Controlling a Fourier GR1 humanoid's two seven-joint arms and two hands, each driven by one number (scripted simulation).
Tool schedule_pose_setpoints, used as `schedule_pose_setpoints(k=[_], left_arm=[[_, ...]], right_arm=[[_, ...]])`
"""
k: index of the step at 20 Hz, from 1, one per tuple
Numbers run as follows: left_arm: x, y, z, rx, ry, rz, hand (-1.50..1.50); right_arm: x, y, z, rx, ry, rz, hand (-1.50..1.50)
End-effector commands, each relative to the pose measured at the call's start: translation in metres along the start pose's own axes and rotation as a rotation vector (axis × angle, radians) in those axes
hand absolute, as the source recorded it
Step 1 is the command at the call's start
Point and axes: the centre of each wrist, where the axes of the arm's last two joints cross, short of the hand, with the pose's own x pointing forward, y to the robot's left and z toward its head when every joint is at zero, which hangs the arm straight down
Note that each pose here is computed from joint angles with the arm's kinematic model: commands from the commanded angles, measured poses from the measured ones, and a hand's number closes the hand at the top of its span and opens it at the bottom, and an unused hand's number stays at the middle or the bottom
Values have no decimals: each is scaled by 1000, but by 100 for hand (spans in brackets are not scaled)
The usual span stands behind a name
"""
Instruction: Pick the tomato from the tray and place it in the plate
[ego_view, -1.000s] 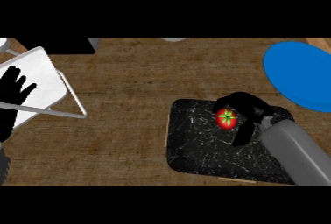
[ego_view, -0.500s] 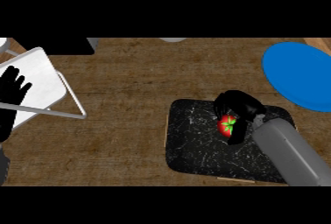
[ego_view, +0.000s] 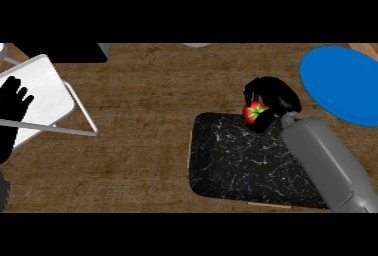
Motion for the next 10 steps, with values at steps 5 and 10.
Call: schedule_pose_setpoints(k=[5,10], left_arm=[[-25,-45,8,-146,86,4,0],[-27,-47,15,-170,81,13,0]], right_arm=[[24,-60,-2,-579,32,31,150],[3,-69,6,-707,172,12,150]])
